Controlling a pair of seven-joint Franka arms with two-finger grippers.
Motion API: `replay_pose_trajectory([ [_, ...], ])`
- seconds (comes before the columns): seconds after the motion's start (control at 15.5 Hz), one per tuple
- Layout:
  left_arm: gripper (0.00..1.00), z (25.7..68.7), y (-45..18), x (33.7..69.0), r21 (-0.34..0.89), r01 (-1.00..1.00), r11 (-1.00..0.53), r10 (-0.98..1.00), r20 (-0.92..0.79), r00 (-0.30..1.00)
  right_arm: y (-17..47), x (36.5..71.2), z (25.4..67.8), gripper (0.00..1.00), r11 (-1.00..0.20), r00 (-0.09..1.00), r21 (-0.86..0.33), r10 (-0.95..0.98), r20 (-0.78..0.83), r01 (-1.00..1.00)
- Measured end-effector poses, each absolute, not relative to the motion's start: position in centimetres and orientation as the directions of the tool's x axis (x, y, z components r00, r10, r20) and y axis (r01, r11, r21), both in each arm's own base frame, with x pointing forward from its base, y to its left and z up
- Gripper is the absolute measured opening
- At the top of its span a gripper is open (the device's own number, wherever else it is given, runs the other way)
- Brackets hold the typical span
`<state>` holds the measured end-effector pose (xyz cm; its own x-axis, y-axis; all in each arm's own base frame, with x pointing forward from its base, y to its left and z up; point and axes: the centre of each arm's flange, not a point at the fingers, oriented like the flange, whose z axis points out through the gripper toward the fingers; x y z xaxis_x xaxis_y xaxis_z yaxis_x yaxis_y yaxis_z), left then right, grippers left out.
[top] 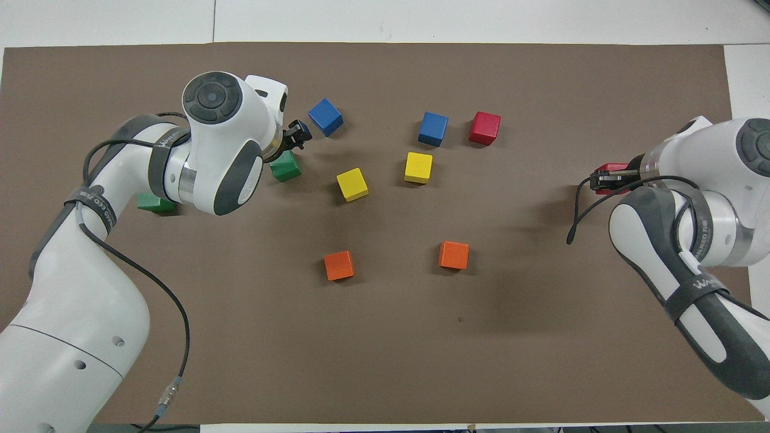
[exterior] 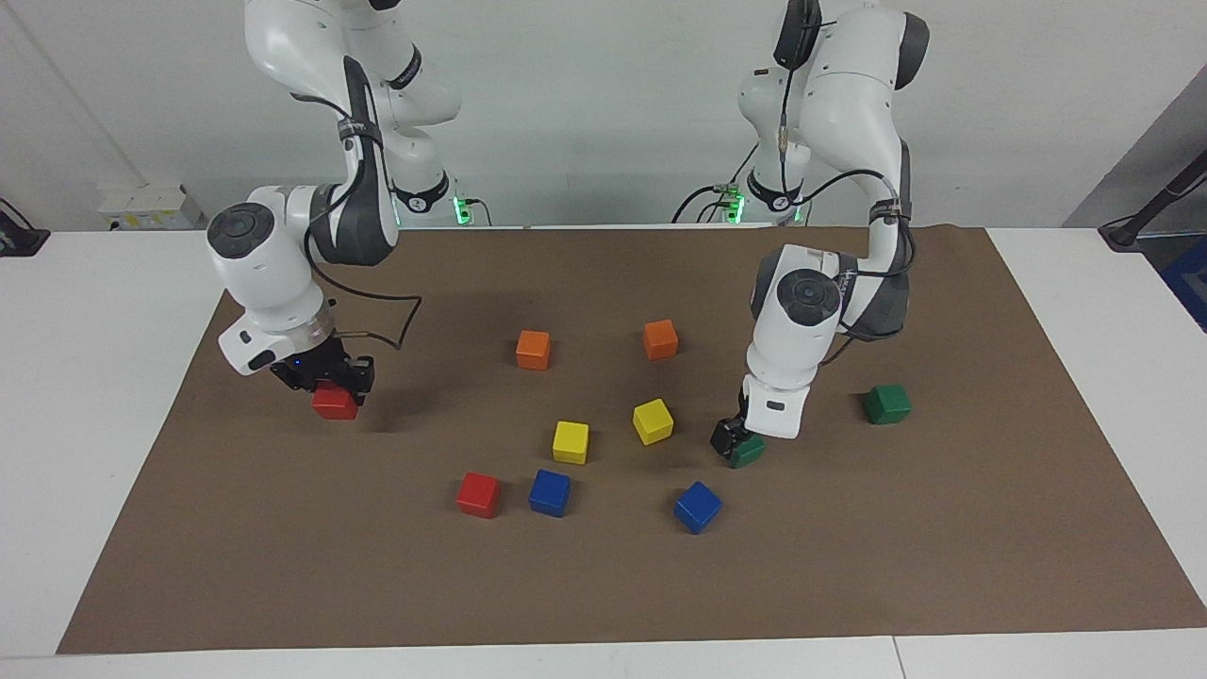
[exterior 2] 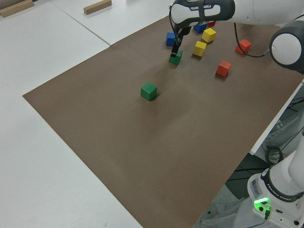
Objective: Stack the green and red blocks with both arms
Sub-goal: 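Grasp the second green cube with the left gripper while the right gripper carries red, then stack the green cube on the first green with the left gripper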
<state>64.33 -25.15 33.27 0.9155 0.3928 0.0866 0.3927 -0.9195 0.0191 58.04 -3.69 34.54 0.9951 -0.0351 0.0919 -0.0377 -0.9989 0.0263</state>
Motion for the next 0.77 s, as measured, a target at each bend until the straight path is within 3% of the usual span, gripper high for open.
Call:
replay_pose_trajectory([
  [0.19, 1.0, 32.0, -25.0, 64.0, 0.016, 0.375, -0.927, 0.374, 0.111, 0.921, -5.8, 56.8, 32.5, 0.55, -0.999, 0.994, 0.036, 0.011, 0.107, 0.007],
  [0.39, 0.7, 31.3, -25.0, 63.8, 0.029, 0.388, -0.921, 0.388, 0.117, 0.914, -6.6, 56.2, 31.2, 0.55, -0.999, 0.992, 0.043, 0.034, 0.12, 0.029],
  [0.45, 0.7, 31.2, -25.1, 63.7, 0.033, 0.41, -0.911, 0.411, 0.116, 0.904, -6.8, 56.3, 30.7, 0.55, -0.998, 0.991, 0.046, 0.038, 0.128, 0.032],
  [0.58, 0.56, 31.2, -25.0, 63.7, 0.021, 0.441, -0.897, 0.441, 0.104, 0.892, -6.8, 56.3, 29.5, 0.55, -0.998, 0.991, 0.048, 0.04, 0.126, 0.034],
  [0.77, 0.56, 33.4, -23.2, 64.2, -0.063, 0.438, -0.897, 0.435, 0.056, 0.899, -6.9, 56.5, 28.8, 0.55, -0.998, 0.99, 0.051, 0.04, 0.132, 0.034],
])
